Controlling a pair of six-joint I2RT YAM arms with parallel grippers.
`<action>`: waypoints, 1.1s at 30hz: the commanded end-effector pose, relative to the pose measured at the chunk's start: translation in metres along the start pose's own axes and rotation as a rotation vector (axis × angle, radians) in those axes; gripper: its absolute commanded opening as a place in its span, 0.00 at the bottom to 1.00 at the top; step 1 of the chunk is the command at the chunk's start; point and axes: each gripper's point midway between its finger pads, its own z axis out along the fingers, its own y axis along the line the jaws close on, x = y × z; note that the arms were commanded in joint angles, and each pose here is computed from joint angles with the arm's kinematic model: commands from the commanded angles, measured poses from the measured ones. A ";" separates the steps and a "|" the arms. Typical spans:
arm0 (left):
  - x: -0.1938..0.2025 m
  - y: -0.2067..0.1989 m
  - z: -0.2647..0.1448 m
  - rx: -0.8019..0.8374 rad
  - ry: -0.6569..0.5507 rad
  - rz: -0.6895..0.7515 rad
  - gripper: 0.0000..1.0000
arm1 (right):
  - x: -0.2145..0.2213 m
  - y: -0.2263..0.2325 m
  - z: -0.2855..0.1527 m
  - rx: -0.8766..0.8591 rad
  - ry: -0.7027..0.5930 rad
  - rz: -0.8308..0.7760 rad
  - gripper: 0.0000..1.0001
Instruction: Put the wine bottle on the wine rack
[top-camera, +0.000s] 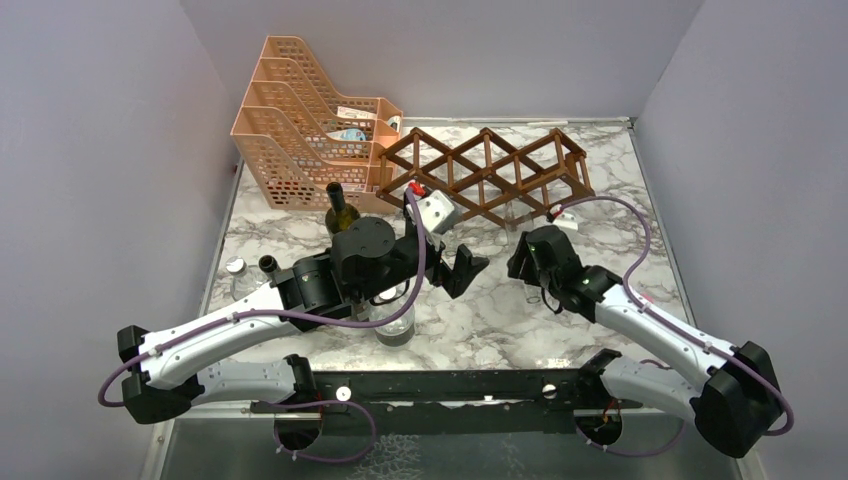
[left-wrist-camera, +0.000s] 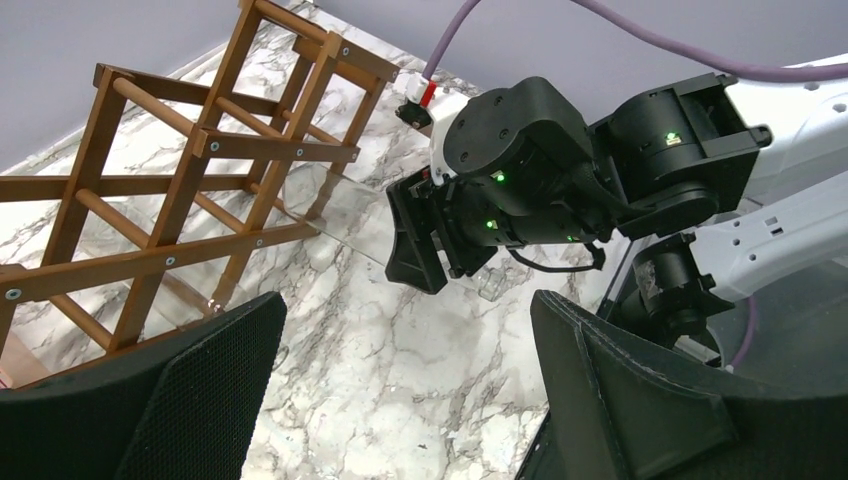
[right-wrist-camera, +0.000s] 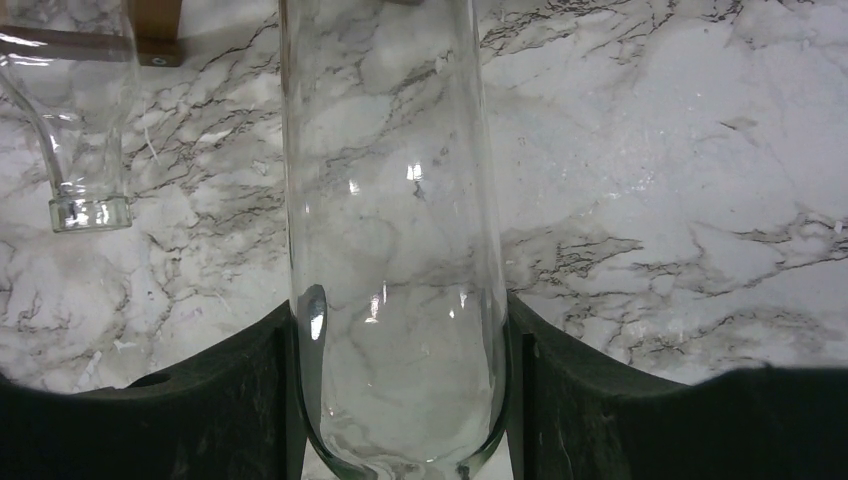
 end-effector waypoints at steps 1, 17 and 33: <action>-0.019 -0.007 -0.006 0.034 -0.036 -0.026 0.99 | -0.033 0.021 0.007 -0.104 -0.132 0.063 0.01; -0.019 -0.008 -0.003 0.032 -0.029 -0.034 0.99 | -0.065 0.028 0.049 -0.177 -0.265 0.070 0.01; -0.022 -0.011 0.002 0.036 -0.015 -0.050 0.99 | -0.092 0.044 0.094 -0.332 -0.241 0.086 0.01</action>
